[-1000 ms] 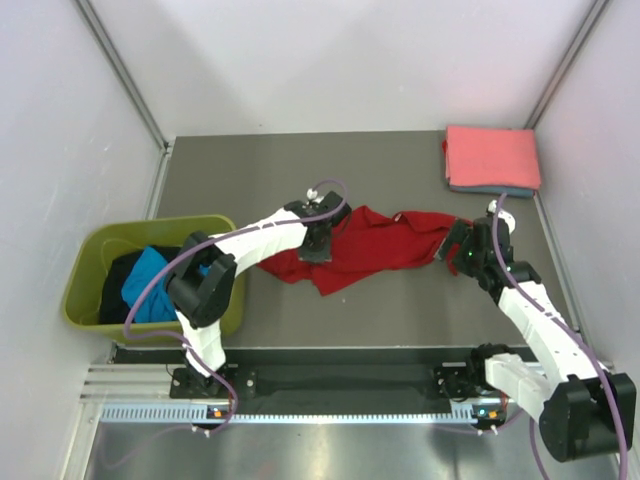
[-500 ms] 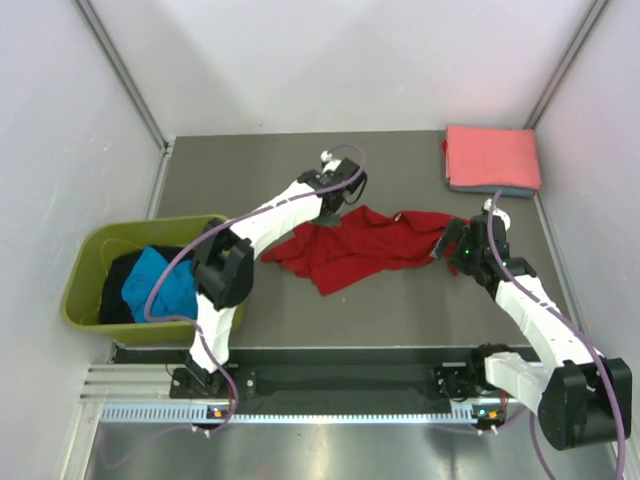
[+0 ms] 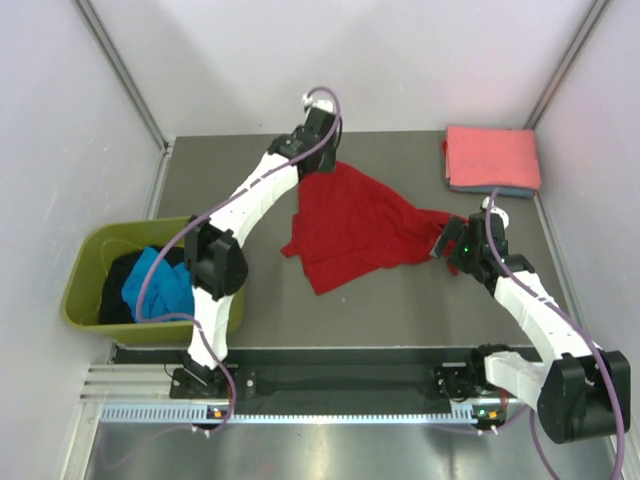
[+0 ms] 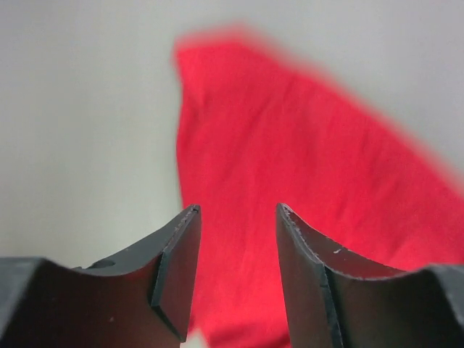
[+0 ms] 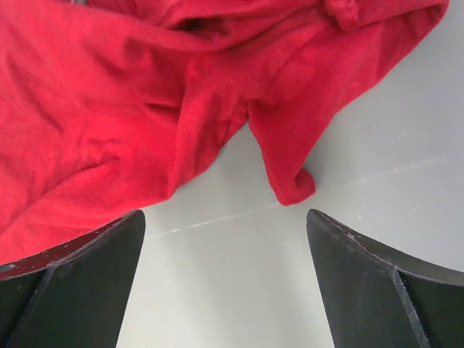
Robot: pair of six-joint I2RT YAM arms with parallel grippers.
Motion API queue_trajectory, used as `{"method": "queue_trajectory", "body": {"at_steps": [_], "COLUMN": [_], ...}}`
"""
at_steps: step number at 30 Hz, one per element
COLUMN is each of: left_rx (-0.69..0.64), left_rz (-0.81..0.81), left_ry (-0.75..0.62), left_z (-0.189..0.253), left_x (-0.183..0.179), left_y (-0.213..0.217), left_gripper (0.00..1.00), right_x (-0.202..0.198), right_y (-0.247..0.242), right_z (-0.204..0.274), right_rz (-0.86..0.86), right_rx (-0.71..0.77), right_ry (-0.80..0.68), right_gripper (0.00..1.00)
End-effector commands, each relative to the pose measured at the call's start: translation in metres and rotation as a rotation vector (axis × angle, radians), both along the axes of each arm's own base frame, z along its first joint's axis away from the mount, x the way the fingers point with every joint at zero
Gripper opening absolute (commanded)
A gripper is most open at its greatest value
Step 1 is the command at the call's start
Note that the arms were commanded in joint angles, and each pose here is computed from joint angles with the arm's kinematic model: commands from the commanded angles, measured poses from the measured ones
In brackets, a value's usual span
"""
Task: Fold and stack the t-shirts
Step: Flatten the tshirt out
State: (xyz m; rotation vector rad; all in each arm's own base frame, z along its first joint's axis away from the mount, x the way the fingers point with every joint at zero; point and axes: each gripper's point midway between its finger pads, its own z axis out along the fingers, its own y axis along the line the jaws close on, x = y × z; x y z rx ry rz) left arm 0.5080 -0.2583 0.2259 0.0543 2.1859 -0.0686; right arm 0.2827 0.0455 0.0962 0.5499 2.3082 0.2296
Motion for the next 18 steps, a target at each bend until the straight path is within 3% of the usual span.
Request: {"method": "queue_trajectory", "body": {"at_steps": [1,5,8,11,18], "left_rx": [-0.026,-0.035,-0.104,-0.125,-0.251], "left_rz": [-0.057,-0.139,-0.135,-0.119,-0.054], "left_ry": [0.163,0.336,0.445,0.479,0.528], "left_z": [-0.025,-0.069,-0.09,-0.107,-0.135], "left_x": [-0.062,-0.154,-0.201,-0.23,-0.26], "left_y": [0.001,0.003,0.005,0.01,0.007], "left_gripper": [0.51,0.51,0.5,0.49,0.44], "right_x": [0.008,0.001,0.0,0.002,-0.001], "right_y": [-0.005,-0.004,-0.006,-0.008,-0.002], "right_z": [0.008,-0.006,-0.011,-0.01,-0.006], "right_rz": [-0.029,-0.024,-0.027,-0.033,-0.027], "right_rx": [-0.001,0.003,-0.006,-0.008,0.043], "right_ry": [-0.023,0.022,0.029,0.022,-0.01], "right_gripper": [0.93,0.91,0.85,0.78,0.75]}}
